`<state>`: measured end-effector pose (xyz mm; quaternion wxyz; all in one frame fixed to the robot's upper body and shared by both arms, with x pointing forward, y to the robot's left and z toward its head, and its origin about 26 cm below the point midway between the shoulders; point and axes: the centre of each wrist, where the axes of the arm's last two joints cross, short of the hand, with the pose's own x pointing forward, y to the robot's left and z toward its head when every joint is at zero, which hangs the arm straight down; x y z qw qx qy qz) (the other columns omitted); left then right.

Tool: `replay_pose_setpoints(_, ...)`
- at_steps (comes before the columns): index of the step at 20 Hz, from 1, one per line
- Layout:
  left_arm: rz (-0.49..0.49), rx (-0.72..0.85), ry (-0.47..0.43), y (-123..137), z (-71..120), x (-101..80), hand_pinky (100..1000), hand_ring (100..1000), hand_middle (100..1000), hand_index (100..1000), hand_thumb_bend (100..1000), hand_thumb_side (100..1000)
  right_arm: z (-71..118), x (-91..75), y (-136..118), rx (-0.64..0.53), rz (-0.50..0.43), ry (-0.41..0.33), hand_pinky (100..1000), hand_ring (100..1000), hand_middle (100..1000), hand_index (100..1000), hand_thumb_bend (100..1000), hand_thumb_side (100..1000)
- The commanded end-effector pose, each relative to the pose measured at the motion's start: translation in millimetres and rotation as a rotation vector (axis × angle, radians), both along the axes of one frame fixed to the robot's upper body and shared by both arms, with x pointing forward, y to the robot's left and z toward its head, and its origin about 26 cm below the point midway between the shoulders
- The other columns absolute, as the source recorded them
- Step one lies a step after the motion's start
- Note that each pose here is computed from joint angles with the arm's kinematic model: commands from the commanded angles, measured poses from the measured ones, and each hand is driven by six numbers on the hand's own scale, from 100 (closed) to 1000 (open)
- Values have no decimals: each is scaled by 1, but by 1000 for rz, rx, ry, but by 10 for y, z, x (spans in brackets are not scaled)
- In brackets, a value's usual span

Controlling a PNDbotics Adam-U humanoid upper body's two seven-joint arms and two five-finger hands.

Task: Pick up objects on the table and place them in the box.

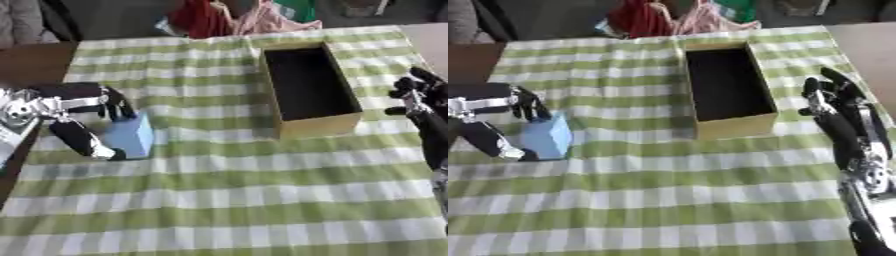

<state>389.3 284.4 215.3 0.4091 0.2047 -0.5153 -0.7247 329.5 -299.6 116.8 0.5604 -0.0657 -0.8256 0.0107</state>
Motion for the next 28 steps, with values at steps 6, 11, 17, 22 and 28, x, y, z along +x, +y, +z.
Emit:
replay_pose_setpoints(6,21,11,-62,74,233,-65,765,796,831,869,580,399,70,8,-28,-24,1,-20,577,738,679,882,254,435)
replay_pose_setpoints(11,36,19,-57,62,182,-29,771,802,837,873,585,400,65,9,-29,-23,2,-18,577,738,678,882,253,435)
replay_pose_setpoints(17,51,33,-36,31,51,53,768,796,831,872,615,356,60,10,-27,-23,4,-17,578,738,678,882,250,435)
replay_pose_setpoints(22,59,50,-8,11,-96,120,764,791,825,871,583,393,53,9,-25,-23,6,-14,578,738,677,882,249,436)
replay_pose_setpoints(28,68,42,-3,-23,-210,175,752,780,810,867,577,392,48,10,-19,-22,9,-12,577,736,672,882,247,436)
